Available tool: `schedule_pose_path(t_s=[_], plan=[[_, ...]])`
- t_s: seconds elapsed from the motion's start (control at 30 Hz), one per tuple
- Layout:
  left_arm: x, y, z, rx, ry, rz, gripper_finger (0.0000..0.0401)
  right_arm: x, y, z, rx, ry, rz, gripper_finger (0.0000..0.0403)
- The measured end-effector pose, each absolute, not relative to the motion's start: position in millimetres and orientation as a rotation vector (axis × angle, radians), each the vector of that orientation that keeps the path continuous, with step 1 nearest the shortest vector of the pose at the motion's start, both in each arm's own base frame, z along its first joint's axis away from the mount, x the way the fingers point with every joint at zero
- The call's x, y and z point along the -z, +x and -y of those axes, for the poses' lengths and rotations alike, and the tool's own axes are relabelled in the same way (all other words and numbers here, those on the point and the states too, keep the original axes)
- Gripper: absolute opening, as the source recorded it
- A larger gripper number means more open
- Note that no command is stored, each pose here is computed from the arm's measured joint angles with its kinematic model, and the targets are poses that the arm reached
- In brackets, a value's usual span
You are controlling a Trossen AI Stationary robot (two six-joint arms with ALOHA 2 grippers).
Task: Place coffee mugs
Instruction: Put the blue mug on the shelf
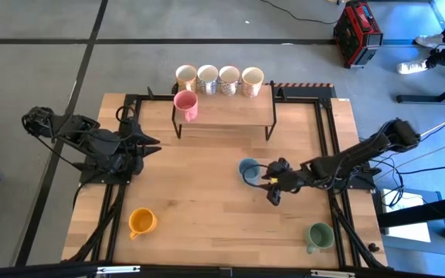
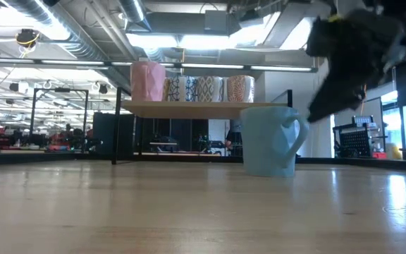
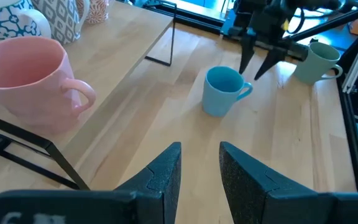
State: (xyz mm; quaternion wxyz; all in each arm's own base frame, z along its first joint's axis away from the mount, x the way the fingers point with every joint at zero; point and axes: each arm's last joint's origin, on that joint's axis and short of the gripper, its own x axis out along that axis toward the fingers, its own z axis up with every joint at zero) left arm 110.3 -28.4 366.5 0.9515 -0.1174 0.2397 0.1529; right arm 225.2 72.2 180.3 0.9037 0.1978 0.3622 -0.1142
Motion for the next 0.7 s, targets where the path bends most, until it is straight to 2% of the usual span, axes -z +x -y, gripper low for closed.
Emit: schedule_pose_path(t_s=[0.23,0.7], plan=[[-367,110,28,-0.311,-0.239,-0.487,0.0103,-160,224,-73,0.184,0.399,-0.725,0.0175],[-367,110,28,-0.309,-0.223,-0.488,0.0103,-136,252,-83,0.108,0.375,-0.613,0.0169]])
